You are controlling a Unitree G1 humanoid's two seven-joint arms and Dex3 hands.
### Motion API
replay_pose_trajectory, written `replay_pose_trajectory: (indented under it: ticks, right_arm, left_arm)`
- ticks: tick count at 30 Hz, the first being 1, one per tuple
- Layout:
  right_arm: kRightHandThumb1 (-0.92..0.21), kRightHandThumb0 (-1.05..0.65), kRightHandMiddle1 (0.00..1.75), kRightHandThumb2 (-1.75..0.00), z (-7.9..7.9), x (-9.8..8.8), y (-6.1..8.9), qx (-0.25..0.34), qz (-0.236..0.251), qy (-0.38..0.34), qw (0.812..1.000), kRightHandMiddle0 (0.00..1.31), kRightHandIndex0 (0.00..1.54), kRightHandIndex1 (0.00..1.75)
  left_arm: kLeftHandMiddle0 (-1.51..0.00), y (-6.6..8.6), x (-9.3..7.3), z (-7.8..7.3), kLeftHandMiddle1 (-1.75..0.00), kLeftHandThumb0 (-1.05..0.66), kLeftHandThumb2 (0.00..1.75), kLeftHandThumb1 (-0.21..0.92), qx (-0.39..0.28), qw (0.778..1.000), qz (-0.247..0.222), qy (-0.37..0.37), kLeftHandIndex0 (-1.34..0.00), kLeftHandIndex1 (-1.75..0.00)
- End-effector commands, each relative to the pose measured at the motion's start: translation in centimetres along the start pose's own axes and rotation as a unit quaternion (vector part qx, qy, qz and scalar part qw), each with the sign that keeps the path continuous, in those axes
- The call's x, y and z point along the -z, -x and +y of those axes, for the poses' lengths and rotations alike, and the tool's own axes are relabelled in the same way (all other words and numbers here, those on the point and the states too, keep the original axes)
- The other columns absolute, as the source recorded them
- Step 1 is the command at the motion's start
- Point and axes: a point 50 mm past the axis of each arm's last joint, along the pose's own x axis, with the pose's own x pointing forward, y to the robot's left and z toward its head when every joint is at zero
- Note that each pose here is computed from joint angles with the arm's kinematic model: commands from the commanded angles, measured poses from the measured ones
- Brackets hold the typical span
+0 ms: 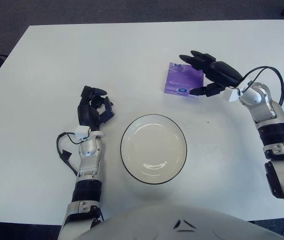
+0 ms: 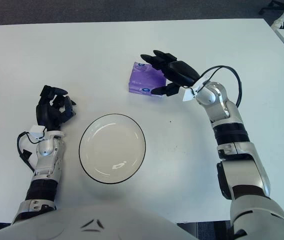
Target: Put the tissue paper into the plate.
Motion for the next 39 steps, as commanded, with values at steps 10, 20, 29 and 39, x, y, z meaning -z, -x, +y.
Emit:
replay_pose_trajectory:
  ticks: [10,20,29,39]
  right_arm:
    - [-0.86,-1.05,0.00,-0.27,-0.5,0.1,-0.4,-0.052,-0.011,0.039,0.998,0.00,0.00,0.00]
    - [-0.81,-1.05,0.00,-0.23,0.1,0.7,-1.8,-0.074,0.001,0.040,0.996,0.00,0.00,0.00]
    - [-0.77,-1.05,0.00,-0.22,0.4,0.1,-3.4,-0.093,-0.012,0.052,0.994,0.00,0.00,0.00]
    - [-0.76,-1.05,0.00,-0.22,3.1,-0.4,-5.3,-0.144,-0.019,0.056,0.988,0.00,0.00,0.00]
  left_arm:
    - [-0.64,6.3,5.2,1.3,-1.75,-0.41,1.05,0.54,-0.026,0.988,0.150,-0.018,-0.44,-1.75]
    - [-0.67,6.2,5.2,1.3,-1.75,-0.42,1.06,0.53,-0.027,0.988,0.150,-0.021,-0.45,-1.75]
    - [-0.70,6.3,5.2,1.2,-1.75,-0.42,1.06,0.53,-0.029,0.988,0.150,-0.019,-0.45,-1.75]
    - [-0.71,6.4,5.1,1.1,-1.75,-0.42,1.09,0.51,-0.035,0.988,0.152,-0.010,-0.46,-1.75]
